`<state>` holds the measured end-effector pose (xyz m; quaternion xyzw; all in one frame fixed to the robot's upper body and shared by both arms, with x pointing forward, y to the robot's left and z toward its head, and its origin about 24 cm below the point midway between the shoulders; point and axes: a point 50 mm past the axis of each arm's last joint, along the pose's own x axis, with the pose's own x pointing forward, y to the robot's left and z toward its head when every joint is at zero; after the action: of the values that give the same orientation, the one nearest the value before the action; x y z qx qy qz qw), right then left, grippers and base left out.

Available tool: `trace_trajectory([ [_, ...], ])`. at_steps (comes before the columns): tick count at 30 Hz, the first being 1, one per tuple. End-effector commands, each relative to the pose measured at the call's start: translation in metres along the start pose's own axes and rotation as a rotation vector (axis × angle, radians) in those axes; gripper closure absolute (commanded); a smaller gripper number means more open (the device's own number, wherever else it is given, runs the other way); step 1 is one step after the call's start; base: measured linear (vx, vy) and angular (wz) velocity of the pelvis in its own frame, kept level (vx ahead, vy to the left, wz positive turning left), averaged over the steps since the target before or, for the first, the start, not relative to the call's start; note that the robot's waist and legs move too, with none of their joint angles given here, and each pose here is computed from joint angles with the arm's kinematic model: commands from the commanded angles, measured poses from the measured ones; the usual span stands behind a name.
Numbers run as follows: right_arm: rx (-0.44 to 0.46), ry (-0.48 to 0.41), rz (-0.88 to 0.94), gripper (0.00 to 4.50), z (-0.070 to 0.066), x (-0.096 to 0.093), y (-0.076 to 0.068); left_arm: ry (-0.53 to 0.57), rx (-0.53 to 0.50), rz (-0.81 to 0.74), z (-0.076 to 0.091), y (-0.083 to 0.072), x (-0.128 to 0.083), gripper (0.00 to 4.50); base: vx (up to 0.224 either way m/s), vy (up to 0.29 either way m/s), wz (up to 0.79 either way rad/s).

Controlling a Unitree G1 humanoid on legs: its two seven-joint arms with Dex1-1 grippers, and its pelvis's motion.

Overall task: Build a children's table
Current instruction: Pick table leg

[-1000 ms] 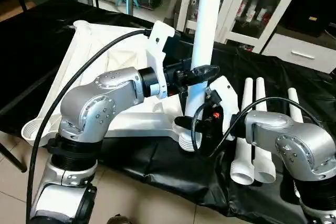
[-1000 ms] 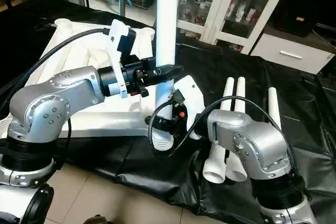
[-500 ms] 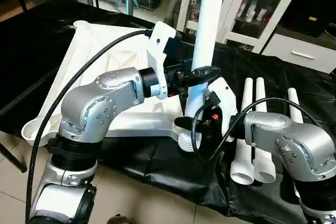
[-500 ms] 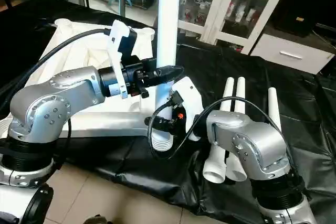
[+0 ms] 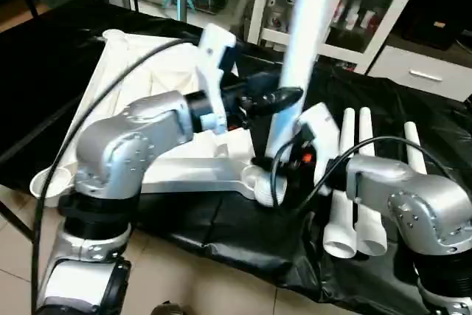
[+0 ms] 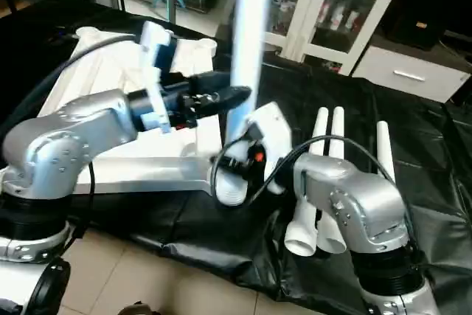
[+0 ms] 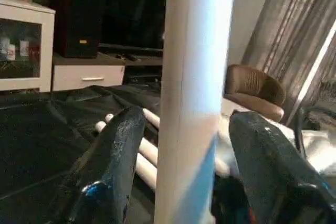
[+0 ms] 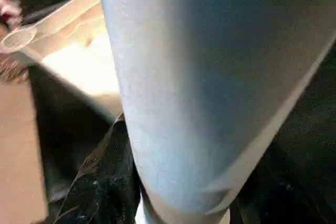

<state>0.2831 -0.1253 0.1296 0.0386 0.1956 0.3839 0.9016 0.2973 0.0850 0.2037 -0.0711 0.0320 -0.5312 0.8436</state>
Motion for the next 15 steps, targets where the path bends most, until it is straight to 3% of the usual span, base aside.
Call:
trace_trajectory([
  [1, 0.005, -0.052, -0.100, 2.64, 0.006, -0.009, -0.015, -0.019, 0.023, 0.006, 0.003, 0.000, -0.005, 1.17, 0.000, 0.000, 0.00],
  [3, 0.019, -0.082, -0.155, 2.64, 0.008, -0.013, -0.022, -0.040, 0.051, 0.046, 0.003, 0.005, -0.012, 1.06, 0.000, 0.000, 0.00],
  [4, 0.016, -0.102, -0.188, 2.64, 0.010, -0.015, -0.026, -0.052, 0.083, 0.089, 0.003, 0.010, -0.017, 0.80, 0.000, 0.000, 0.00],
  [6, 0.030, -0.195, -0.287, 2.64, 0.014, -0.025, -0.035, -0.025, 0.200, 0.343, -0.010, 0.035, -0.033, 0.75, 0.000, 0.000, 0.00],
  [7, 0.030, -0.195, -0.287, 2.64, 0.014, -0.025, -0.035, -0.025, 0.200, 0.343, -0.010, 0.035, -0.033, 0.74, 0.000, 0.000, 0.00],
  [9, 0.027, -0.275, -0.363, 2.64, 0.015, -0.031, -0.037, 0.002, 0.280, 0.500, -0.023, 0.048, -0.044, 0.74, 0.000, 0.000, 0.00],
  [12, -0.107, -0.282, -0.412, 2.64, 0.002, -0.028, -0.031, 0.048, 0.270, 0.771, -0.054, 0.055, -0.048, 0.74, 0.000, 0.000, 0.00],
  [14, -0.176, -0.274, -0.424, 2.64, -0.003, -0.026, -0.026, 0.160, 0.227, 0.771, -0.074, 0.049, -0.046, 0.74, 0.000, 0.000, 0.00],
  [15, -0.167, -0.276, -0.416, 2.64, -0.006, -0.026, -0.023, 0.162, 0.261, 0.794, -0.079, 0.046, -0.047, 0.74, 0.000, 0.000, 0.00],
])
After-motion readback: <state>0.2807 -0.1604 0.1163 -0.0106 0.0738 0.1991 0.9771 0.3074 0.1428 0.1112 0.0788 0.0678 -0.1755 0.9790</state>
